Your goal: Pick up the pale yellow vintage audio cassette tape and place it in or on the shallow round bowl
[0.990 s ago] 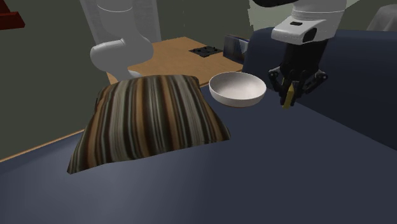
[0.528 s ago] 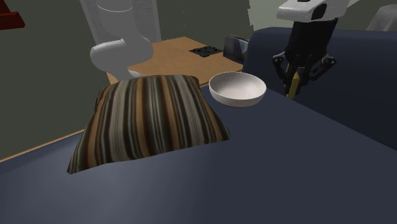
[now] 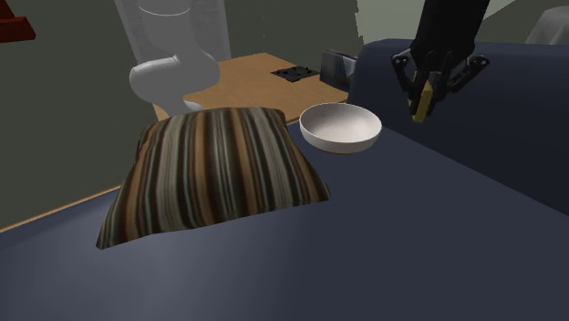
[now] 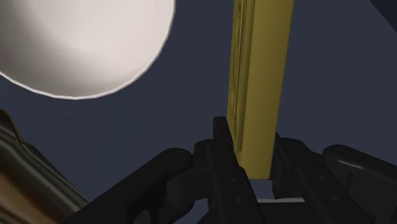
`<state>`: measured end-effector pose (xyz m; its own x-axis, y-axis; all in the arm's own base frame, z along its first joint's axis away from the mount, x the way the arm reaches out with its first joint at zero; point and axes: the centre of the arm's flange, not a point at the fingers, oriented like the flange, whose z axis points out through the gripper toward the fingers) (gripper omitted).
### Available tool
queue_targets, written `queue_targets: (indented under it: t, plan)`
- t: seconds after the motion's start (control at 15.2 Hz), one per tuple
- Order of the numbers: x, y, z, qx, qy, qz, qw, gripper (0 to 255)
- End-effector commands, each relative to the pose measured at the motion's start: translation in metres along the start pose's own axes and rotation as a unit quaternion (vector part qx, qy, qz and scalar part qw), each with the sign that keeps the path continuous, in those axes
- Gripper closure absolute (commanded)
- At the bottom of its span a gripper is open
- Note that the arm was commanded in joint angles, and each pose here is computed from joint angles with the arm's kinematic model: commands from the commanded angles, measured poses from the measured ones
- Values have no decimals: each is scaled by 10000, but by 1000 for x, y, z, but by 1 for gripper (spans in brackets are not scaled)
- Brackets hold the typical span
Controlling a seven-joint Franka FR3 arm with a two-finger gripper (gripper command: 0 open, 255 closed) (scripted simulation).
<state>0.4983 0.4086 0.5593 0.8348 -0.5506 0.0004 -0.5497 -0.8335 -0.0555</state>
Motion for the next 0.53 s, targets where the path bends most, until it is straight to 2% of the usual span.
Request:
queue_targets:
  t: [0.0, 0.46]
  plan:
    - [-7, 17, -5, 0, 0, -1, 10000, 255]
    - [-39, 103, -12, 0, 0, -1, 10000, 255]
